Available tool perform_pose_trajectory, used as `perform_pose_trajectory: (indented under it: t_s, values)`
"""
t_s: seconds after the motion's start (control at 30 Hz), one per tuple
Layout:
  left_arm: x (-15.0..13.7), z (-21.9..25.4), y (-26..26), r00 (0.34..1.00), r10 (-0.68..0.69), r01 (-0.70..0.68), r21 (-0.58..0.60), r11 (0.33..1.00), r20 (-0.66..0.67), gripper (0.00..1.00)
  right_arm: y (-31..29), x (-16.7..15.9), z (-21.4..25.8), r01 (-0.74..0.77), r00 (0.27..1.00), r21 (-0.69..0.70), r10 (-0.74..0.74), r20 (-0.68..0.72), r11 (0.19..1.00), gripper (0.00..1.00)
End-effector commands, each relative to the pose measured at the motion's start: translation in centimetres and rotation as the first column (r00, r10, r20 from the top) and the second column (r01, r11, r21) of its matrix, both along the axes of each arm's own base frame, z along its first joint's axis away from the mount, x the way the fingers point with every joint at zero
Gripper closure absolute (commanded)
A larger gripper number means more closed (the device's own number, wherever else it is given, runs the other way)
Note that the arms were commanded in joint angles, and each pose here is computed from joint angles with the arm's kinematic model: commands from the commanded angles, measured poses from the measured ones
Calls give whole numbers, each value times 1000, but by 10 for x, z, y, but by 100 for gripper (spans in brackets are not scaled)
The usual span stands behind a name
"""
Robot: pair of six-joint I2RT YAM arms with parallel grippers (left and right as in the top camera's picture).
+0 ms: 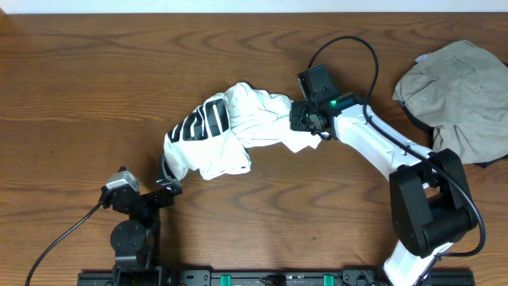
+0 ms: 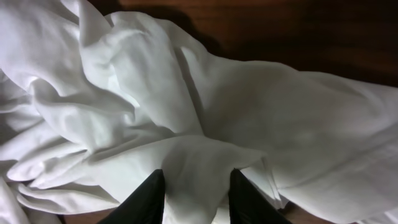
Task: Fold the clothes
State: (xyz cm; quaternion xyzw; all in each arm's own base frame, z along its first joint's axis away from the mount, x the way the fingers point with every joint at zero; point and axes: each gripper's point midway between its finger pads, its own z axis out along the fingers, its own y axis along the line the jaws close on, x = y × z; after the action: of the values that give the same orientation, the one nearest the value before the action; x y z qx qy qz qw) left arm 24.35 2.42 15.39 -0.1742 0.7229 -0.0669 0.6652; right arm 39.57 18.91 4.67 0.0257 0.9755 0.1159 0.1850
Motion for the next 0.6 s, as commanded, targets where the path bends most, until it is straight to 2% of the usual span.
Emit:
perform_pose_trajectory:
  t_s: [0.0, 0.03, 0.1, 0.13, 0.27, 0.4, 0.57]
  values:
    - [-1, -19, 6, 998, 28, -27, 19, 999, -61, 2, 9, -3, 10, 2, 1000, 28, -3, 16, 1000, 75]
    - [-1, -19, 6, 998, 28, -27, 19, 999, -61, 2, 8, -3, 10, 5, 1000, 29, -6, 16, 1000, 79]
    - [-1, -19, 6, 998, 28, -27, 19, 999, -61, 2, 9, -3, 10, 5, 1000, 30, -6, 16, 1000, 94]
    - [-1, -19, 6, 998, 28, -27, 19, 999, -61, 2, 9, -3, 10, 4, 1000, 29, -5, 15, 1000, 99]
    - [-1, -19, 6, 998, 28, -27, 19, 999, -61, 2, 10, -1, 12, 7, 1000, 36, -8, 26, 999, 99]
    - [-1, -19, 6, 998, 28, -27, 19, 999, -61, 2, 14, 10, 40, -1, 994, 70, -6, 107, 998, 99]
    - [-1, -19, 6, 998, 28, -27, 19, 999, -61, 2, 4, 35, 132, 16, 930, 112, -56, 362, 994, 99]
